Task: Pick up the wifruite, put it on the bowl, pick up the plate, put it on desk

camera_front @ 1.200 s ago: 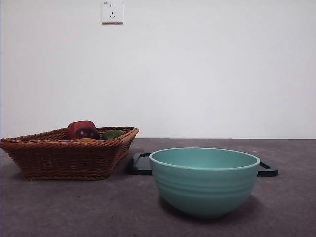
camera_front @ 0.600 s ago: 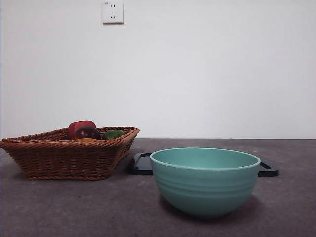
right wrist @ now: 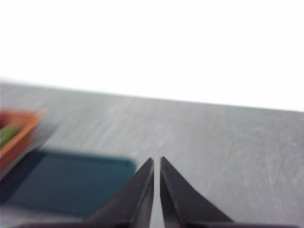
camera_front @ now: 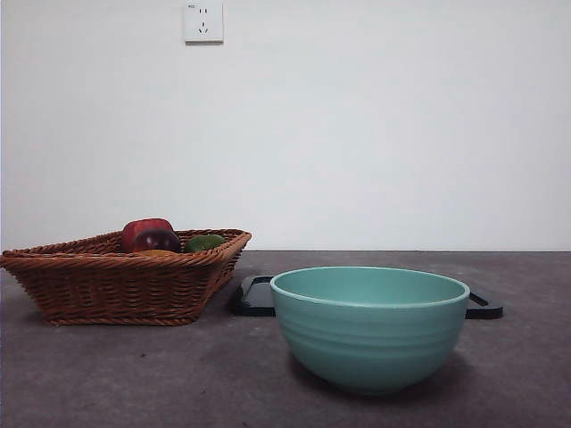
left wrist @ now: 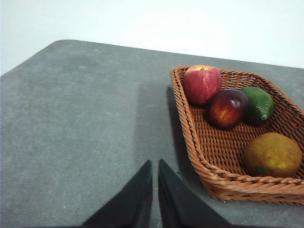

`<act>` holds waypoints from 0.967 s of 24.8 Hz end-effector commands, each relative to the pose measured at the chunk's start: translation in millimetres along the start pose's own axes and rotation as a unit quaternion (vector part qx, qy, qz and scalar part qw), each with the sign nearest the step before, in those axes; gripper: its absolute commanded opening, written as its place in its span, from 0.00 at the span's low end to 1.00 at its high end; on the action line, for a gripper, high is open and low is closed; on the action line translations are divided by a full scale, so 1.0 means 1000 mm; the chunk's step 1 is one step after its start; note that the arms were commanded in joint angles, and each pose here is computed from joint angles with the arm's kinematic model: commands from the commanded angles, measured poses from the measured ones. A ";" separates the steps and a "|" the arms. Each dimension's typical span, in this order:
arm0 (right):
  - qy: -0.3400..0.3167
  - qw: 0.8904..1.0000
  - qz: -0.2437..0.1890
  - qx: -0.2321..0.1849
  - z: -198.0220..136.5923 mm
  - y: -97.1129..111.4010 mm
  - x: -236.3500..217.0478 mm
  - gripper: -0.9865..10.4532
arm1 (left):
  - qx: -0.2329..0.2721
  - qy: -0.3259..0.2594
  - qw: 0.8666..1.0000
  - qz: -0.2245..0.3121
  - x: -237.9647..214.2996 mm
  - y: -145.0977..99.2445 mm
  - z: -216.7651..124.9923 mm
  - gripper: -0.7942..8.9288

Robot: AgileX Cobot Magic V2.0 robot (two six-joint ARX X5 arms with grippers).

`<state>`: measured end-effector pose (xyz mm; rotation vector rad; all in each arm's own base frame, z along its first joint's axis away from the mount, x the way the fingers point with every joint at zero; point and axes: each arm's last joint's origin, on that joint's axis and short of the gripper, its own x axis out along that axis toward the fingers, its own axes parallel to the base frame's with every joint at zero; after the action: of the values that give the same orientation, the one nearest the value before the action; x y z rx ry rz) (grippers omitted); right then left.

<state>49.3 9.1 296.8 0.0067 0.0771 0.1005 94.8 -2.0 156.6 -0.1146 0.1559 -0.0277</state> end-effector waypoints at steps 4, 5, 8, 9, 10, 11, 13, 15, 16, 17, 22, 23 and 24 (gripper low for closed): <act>-0.050 0.999 -0.020 0.004 -0.076 -0.004 0.038 0.10 | 0.001 0.013 1.000 0.004 0.002 0.001 -0.007 0.10; -0.044 0.999 -0.027 0.005 -0.084 -0.005 0.040 0.10 | 0.001 0.013 1.000 0.004 0.002 0.001 -0.007 0.10; -0.019 0.999 -0.046 0.005 -0.105 -0.008 0.047 0.10 | 0.001 0.013 1.000 0.004 0.002 0.001 -0.007 0.10; -0.010 0.999 -0.052 0.005 -0.111 -0.009 0.049 0.10 | 0.001 0.013 1.000 0.004 0.002 0.001 -0.007 0.10; 0.001 0.998 -0.057 0.005 -0.118 -0.011 0.051 0.10 | 0.001 0.013 1.000 0.004 0.002 0.001 -0.007 0.10; 0.008 0.998 -0.058 0.006 -0.123 -0.012 0.052 0.10 | 0.001 0.013 1.000 0.004 0.002 0.001 -0.007 0.10; 0.023 0.998 -0.050 0.007 -0.133 -0.013 0.055 0.10 | 0.001 0.013 1.000 0.004 0.002 0.001 -0.007 0.10; 0.034 0.998 -0.043 0.010 -0.140 -0.015 0.056 0.10 | 0.001 0.013 1.000 0.004 0.002 0.001 -0.007 0.10; 0.043 0.998 -0.039 0.011 -0.142 -0.015 0.057 0.10 | 0.001 0.013 1.000 0.004 0.002 0.001 -0.007 0.10; 0.046 0.998 -0.043 0.012 -0.143 -0.016 0.056 0.10 | 0.001 0.013 1.000 0.004 0.002 0.001 -0.007 0.10; 0.048 0.997 -0.063 0.014 -0.144 -0.019 0.056 0.10 | 0.001 0.013 1.000 0.004 0.002 0.001 -0.007 0.10; 0.048 0.997 -0.066 0.014 -0.143 -0.020 0.056 0.10 | 0.001 0.013 1.000 0.004 0.002 0.001 -0.007 0.10; 0.048 0.997 -0.067 0.014 -0.143 -0.020 0.056 0.10 | 0.001 0.013 1.000 0.004 0.002 0.001 -0.007 0.10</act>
<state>95.7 -4.7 152.0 0.0290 0.1607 -0.0322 94.8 -2.0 156.6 -0.1146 0.1559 -0.0277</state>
